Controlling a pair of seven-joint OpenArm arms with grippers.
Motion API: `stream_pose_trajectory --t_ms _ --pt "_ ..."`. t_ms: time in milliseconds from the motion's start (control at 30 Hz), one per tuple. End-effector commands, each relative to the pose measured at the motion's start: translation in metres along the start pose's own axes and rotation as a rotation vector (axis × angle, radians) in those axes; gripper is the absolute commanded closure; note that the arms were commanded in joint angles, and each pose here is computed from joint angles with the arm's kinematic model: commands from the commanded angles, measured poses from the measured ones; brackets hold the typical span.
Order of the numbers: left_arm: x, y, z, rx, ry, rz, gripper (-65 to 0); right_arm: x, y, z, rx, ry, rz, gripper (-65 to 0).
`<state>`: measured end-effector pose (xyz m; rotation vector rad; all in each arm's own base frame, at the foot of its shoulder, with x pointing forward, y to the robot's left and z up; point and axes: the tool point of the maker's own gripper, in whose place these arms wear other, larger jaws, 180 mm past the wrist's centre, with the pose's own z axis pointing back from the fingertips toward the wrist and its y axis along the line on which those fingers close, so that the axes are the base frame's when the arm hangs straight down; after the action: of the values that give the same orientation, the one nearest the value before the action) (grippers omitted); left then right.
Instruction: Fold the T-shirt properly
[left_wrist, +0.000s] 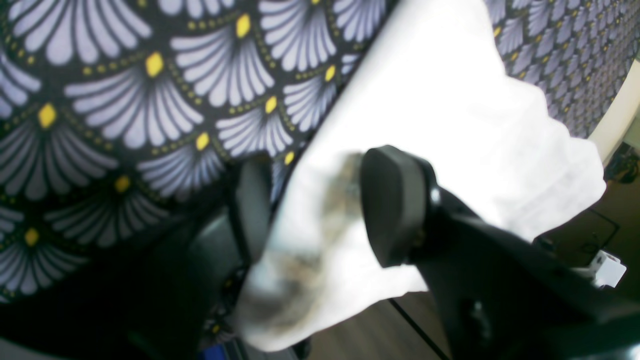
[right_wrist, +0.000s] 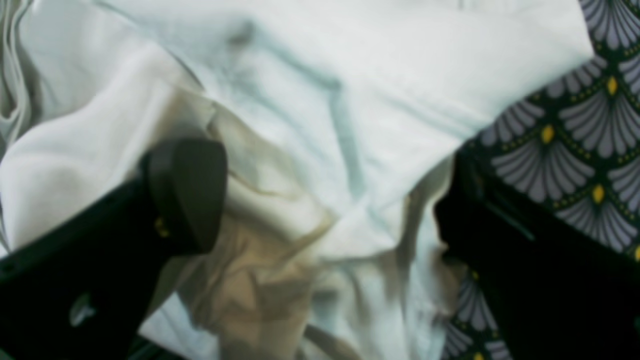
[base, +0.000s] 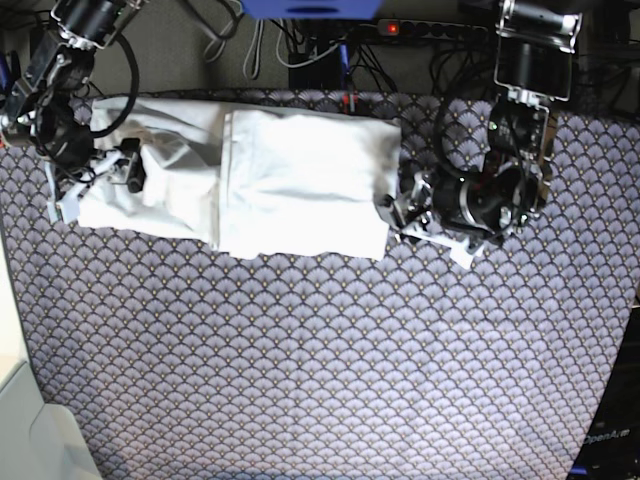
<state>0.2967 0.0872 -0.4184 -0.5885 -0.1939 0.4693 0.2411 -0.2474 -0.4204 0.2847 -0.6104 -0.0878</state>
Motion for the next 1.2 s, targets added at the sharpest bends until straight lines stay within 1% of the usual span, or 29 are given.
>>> stream_pose_trajectory --t_ms 0,167,233,300,433,633,733,767,833,900,933,1033,1067,1100,1167 --pt "0.01 -0.011 0.006 -0.031 -0.021 -0.007 -31.7 -0.012 0.0 -0.001 -0.01 0.059 0.0 -59.4" --pt "0.01 -0.011 0.006 -0.031 -0.021 -0.007 -31.7 -0.011 0.009 -0.006 0.012 0.062 0.02 -58.8" --pt "0.01 -0.011 0.006 -0.031 -0.021 -0.007 -31.7 -0.011 0.012 -0.008 0.019 0.068 0.03 -56.7" --pt "0.01 -0.011 0.006 -0.031 -0.021 -0.007 -31.7 -0.011 0.013 -0.008 0.021 0.069 0.033 -53.1" --pt "0.01 -0.011 0.006 -0.031 -0.021 -0.007 -31.7 -0.011 0.013 -0.008 0.021 0.069 0.033 -42.7" --pt "0.01 -0.011 0.006 -0.031 -0.018 -0.007 -31.7 -0.011 0.012 -0.008 0.02 0.07 0.034 -33.3" --pt "0.009 -0.011 0.006 -0.03 -0.015 -0.006 -31.7 -0.011 0.011 -0.007 0.017 0.068 0.028 -25.5" --pt "0.009 -0.011 0.006 -0.032 -0.014 -0.006 -31.7 -0.011 0.011 -0.007 0.017 0.068 0.028 -21.5" --pt "0.008 -0.012 0.006 -0.035 -0.011 -0.004 -31.7 -0.013 0.011 -0.008 0.018 0.075 0.026 -11.7" --pt "0.008 -0.012 0.006 -0.037 -0.01 -0.003 -31.6 -0.024 0.01 -0.012 0.029 0.106 0.003 -1.5" --pt "0.007 -0.011 0.006 -0.036 -0.009 -0.003 -31.6 -0.031 0.009 -0.016 0.037 0.126 -0.014 0.0" --pt "0.007 -0.01 0.006 -0.033 -0.009 -0.003 -31.0 -0.041 0.004 -0.026 0.056 0.172 -0.053 -1.2" --pt "0.007 -0.01 0.006 -0.028 -0.009 -0.007 -29.5 -0.044 0.001 -0.027 0.057 0.184 -0.057 -1.4" --pt "0.006 -0.009 0.005 -0.026 -0.008 -0.009 -26.9 -0.047 0.001 -0.028 0.061 0.194 -0.064 -0.7" --pt "0.006 -0.009 0.005 -0.026 -0.005 -0.008 -19.5 -0.044 -0.002 -0.026 0.052 0.187 -0.054 0.0"
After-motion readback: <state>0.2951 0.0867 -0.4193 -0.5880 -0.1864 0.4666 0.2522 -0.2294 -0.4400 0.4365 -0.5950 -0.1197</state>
